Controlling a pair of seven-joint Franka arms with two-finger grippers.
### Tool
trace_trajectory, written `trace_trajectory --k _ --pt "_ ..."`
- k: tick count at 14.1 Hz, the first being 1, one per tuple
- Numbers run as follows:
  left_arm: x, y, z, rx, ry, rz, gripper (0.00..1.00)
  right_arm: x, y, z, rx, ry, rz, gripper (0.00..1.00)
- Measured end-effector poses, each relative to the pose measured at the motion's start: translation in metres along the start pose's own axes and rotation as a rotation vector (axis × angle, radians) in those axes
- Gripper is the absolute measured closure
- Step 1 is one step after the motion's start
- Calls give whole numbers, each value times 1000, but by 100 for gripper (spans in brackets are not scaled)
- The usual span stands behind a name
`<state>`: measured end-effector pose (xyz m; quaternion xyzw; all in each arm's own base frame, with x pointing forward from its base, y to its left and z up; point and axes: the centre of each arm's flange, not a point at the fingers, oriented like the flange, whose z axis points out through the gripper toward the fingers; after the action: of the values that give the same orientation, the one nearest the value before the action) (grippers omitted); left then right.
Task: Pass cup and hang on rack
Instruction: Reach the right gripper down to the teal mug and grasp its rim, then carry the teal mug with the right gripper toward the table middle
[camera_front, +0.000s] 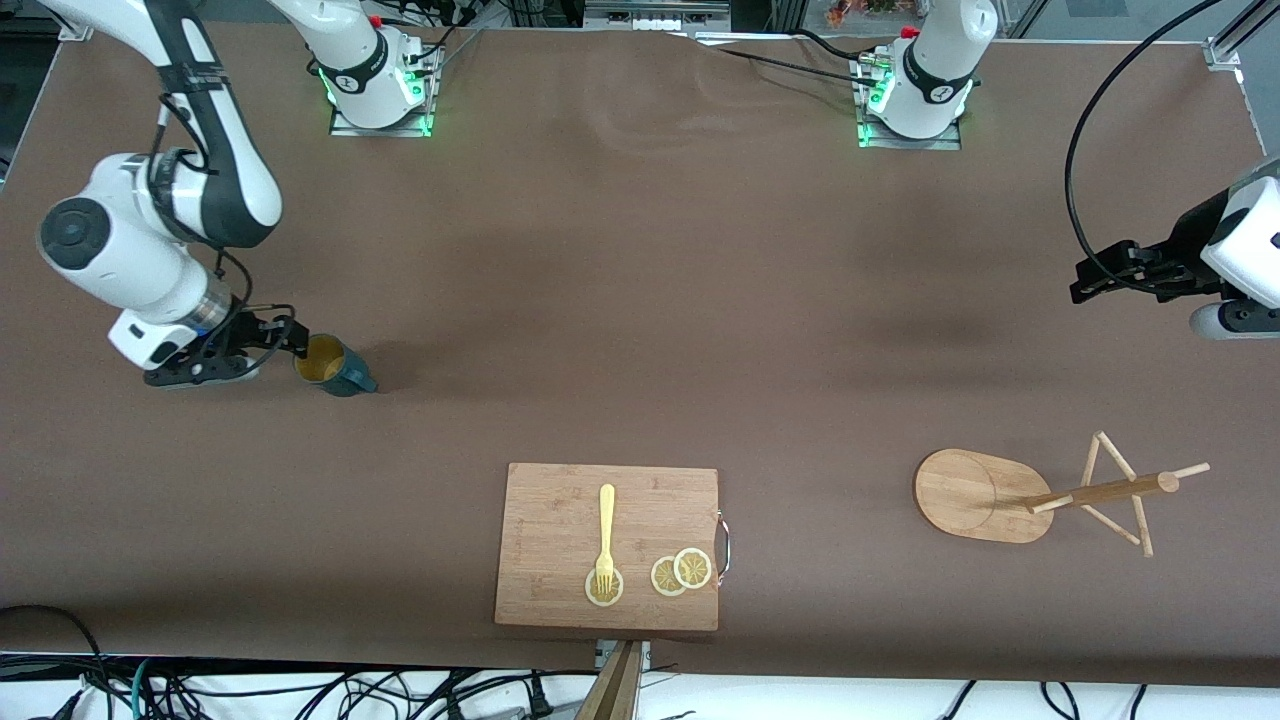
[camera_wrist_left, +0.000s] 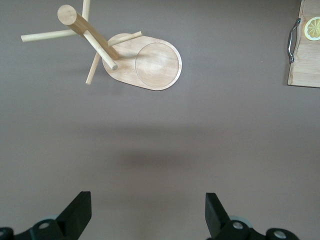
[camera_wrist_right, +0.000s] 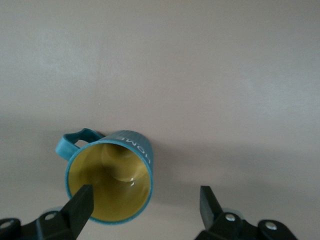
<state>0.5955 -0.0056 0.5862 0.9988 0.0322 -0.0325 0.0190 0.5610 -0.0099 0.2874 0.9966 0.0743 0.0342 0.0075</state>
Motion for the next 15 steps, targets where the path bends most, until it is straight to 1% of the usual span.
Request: trace_trajectory --k 1,2,3,6,8,9,10,11,15 --pt "0 0 0 0 0 0 0 -6 -2 9 0 7 0 8" --pt "0 0 0 0 0 0 0 -9 -3 15 0 11 -1 9" --pt "0 0 0 0 0 0 0 -10 -3 20 0 18 -1 18" --pt "0 0 0 0 0 0 0 -10 -3 37 1 20 0 49" --pt "0 0 1 0 -1 0 0 -11 -4 43 2 17 0 66" --pt "1 0 1 0 -2 0 0 -11 -4 44 2 16 0 81" --pt "1 0 2 0 -3 0 0 -11 -4 44 2 17 0 90" --pt "1 0 3 0 -5 0 0 -10 -3 42 2 20 0 96" --pt "3 -3 -1 0 9 -5 0 5 -3 29 -2 43 -9 96"
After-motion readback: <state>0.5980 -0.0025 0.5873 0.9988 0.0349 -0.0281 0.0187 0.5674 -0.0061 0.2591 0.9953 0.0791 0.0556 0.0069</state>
